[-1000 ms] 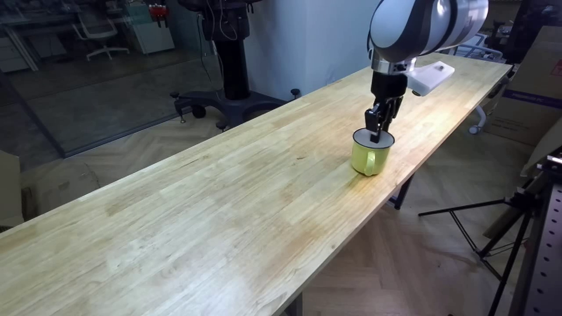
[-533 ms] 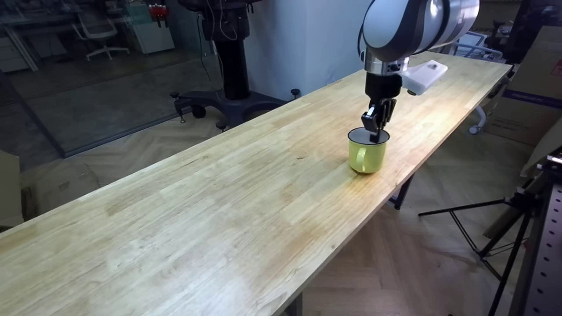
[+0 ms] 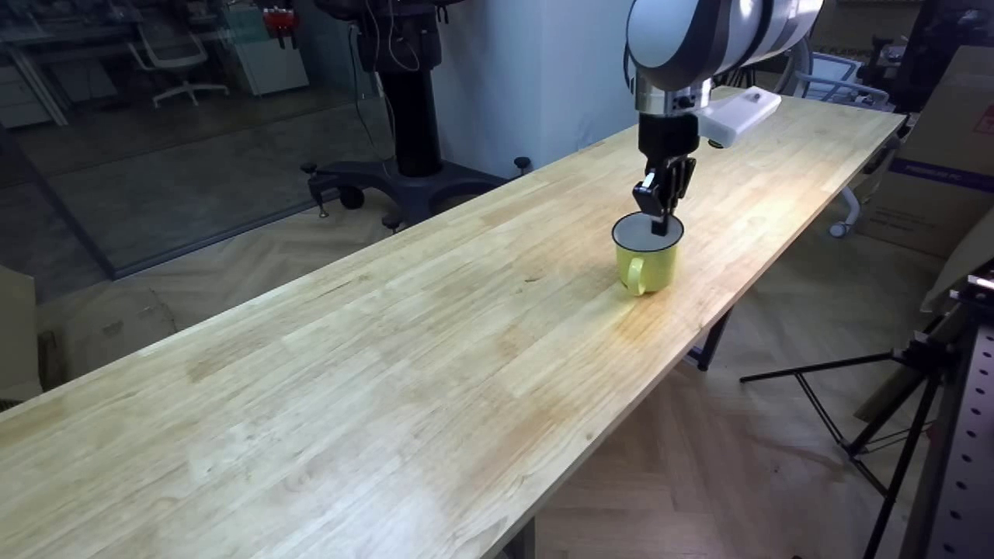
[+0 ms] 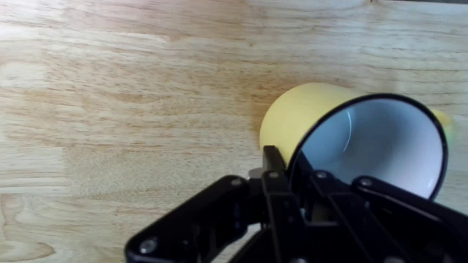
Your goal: Move the cup forward
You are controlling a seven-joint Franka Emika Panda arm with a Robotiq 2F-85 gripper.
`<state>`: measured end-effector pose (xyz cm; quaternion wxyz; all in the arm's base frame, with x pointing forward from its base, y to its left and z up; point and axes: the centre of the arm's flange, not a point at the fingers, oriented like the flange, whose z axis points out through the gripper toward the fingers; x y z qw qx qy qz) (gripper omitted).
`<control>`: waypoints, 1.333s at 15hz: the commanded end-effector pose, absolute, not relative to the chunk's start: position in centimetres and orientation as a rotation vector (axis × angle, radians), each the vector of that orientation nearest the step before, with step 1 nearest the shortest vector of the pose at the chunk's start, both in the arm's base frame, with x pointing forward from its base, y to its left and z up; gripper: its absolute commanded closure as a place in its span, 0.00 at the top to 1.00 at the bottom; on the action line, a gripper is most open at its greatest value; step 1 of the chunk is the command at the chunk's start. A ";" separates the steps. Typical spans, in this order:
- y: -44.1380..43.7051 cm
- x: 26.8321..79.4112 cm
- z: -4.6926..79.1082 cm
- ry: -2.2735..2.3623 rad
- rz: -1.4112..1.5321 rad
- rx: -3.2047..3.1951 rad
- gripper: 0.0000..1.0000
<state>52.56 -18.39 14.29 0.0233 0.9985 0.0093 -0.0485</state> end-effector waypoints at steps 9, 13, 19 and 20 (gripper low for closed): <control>-19.9 59.6 16.1 -0.116 0.084 3.056 0.03; -19.1 61.5 16.3 -0.127 0.261 3.099 0.03; -18.3 62.4 17.1 -0.163 0.363 3.189 0.03; -18.3 62.4 17.2 -0.162 0.365 3.200 0.03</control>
